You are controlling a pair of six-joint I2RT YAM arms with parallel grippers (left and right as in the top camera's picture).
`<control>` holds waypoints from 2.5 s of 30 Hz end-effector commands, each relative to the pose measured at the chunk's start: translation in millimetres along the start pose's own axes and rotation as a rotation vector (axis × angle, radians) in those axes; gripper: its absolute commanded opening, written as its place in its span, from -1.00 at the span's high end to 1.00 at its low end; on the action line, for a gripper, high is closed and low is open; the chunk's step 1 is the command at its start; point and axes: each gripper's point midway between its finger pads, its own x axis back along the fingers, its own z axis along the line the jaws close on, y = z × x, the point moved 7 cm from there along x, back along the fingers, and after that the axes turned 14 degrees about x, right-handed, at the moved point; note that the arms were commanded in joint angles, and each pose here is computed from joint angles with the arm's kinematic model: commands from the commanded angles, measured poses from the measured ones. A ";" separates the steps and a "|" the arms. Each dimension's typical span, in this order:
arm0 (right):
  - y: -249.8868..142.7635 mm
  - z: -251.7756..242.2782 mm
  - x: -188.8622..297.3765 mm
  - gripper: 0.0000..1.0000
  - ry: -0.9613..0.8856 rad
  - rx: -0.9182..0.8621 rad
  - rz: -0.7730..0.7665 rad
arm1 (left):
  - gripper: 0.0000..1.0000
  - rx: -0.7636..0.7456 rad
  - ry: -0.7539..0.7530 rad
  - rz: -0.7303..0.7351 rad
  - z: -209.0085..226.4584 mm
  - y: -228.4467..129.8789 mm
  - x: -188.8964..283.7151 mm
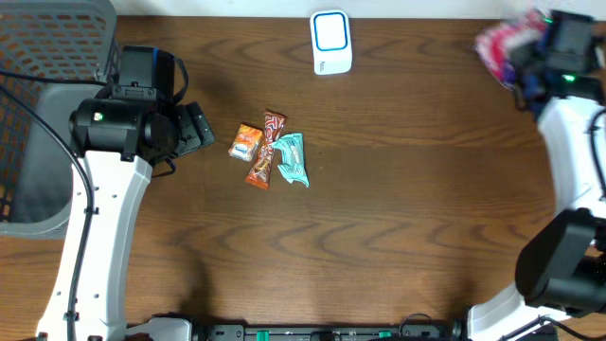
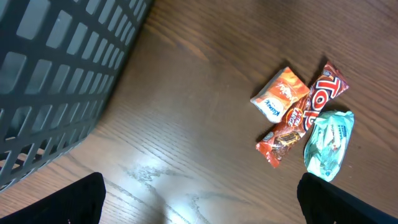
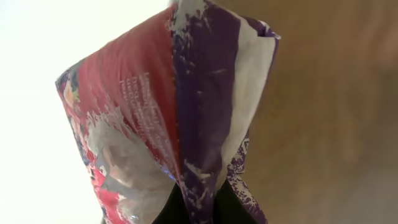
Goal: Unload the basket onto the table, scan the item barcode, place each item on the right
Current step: 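Carry the bag to the right table edge and release it, then move the right gripper back to the green wipes pack and grasp it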
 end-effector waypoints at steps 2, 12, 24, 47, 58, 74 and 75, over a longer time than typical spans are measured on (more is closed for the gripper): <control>13.9 -36.9 -31.0 0.98 -0.100 -0.050 -0.004 | -0.96 0.010 0.006 -0.002 0.4 0.7 0.0; 37.4 -70.3 -81.0 0.26 -0.104 0.101 -0.056 | -0.96 0.010 0.006 -0.002 0.4 0.7 0.0; 61.9 -16.5 -10.0 -0.37 0.292 0.286 -0.039 | -0.96 0.010 0.006 -0.002 0.4 0.7 0.0; -75.0 -8.8 -58.9 0.98 0.017 0.697 0.287 | -0.96 0.010 0.006 -0.002 0.4 0.7 0.0; -79.7 -55.4 -131.9 0.97 -0.149 0.668 0.256 | -0.96 0.010 0.006 -0.002 0.4 0.7 0.0; -16.1 -85.7 -152.2 0.85 -0.152 0.555 0.074 | -0.96 0.010 0.006 -0.002 0.4 0.7 0.0; -12.4 -82.8 -151.3 0.82 -0.148 0.553 0.063 | -0.95 0.010 0.006 -0.002 0.4 0.7 0.0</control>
